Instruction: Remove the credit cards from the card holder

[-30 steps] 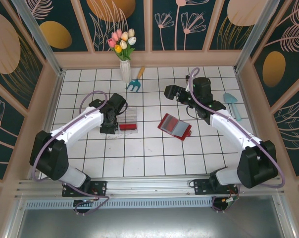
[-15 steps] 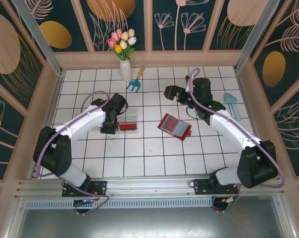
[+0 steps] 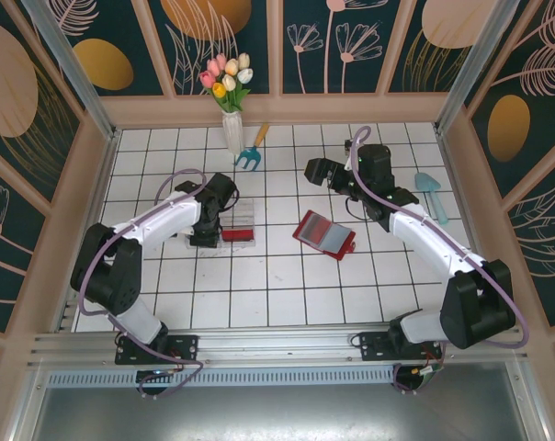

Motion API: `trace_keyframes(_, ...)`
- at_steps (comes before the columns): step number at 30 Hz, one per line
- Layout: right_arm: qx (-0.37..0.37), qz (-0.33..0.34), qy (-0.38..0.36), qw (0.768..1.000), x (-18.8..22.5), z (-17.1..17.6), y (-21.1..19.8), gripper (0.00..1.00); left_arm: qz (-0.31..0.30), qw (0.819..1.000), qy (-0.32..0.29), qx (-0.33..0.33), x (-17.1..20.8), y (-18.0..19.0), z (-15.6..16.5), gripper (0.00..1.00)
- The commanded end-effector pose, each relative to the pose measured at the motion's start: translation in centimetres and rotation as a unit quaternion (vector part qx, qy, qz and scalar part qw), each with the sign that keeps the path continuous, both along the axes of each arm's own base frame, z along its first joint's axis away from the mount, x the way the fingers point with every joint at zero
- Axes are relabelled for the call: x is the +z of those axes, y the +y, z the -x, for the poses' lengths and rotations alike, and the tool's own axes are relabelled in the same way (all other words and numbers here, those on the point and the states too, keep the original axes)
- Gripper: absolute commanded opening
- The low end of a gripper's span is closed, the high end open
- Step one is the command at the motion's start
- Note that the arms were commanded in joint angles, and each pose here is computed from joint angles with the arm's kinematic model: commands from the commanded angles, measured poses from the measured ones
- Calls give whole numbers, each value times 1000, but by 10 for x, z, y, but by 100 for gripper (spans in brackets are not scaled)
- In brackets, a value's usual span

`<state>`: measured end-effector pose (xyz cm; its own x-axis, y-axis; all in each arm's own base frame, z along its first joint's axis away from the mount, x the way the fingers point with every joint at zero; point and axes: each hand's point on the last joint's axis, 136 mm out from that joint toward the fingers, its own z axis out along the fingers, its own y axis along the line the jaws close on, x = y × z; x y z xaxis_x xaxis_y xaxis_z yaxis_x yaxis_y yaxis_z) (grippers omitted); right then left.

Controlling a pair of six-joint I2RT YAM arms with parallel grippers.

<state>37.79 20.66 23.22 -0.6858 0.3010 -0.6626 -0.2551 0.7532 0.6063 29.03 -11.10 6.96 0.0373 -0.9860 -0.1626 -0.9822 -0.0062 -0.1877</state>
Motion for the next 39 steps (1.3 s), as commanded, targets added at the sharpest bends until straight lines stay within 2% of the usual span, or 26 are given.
trace_keyframes(1,4,-8,-6,1000,0,-2,4,99,18,998,-4,59,0,-3,-7,0)
trace_keyframes(7,4,-9,-2,1000,-3,-4,5,99,23,998,1,55,-3,-4,-10,2)
trace_keyframes(9,5,-9,-1,1000,-3,-4,5,99,22,998,2,55,-4,-3,-10,23)
trace_keyframes(10,4,-9,-2,1000,-3,-5,4,99,21,998,3,55,-4,-2,-10,29)
trace_keyframes(22,4,-10,5,1000,-6,-6,5,99,4,999,-17,32,6,4,-23,35)
trace_keyframes(28,-3,-4,11,1000,-5,-4,2,99,-22,994,-80,-75,36,1,-55,40)
trace_keyframes(30,-8,1,19,1000,-8,-1,-1,99,-34,985,-106,-131,47,-3,-67,40)
trace_keyframes(31,-13,2,24,1000,-10,1,-3,99,-42,979,-115,-164,52,-5,-73,37)
trace_keyframes(33,-23,4,40,999,-17,6,-7,97,-52,959,-140,-242,64,-16,-88,32)
trace_keyframes(36,-39,4,68,997,-33,17,-15,87,-46,922,-176,-341,75,-39,-103,29)
trace_keyframes(39,-51,-13,93,994,-50,32,-21,69,-27,887,-211,-411,78,-63,-113,27)
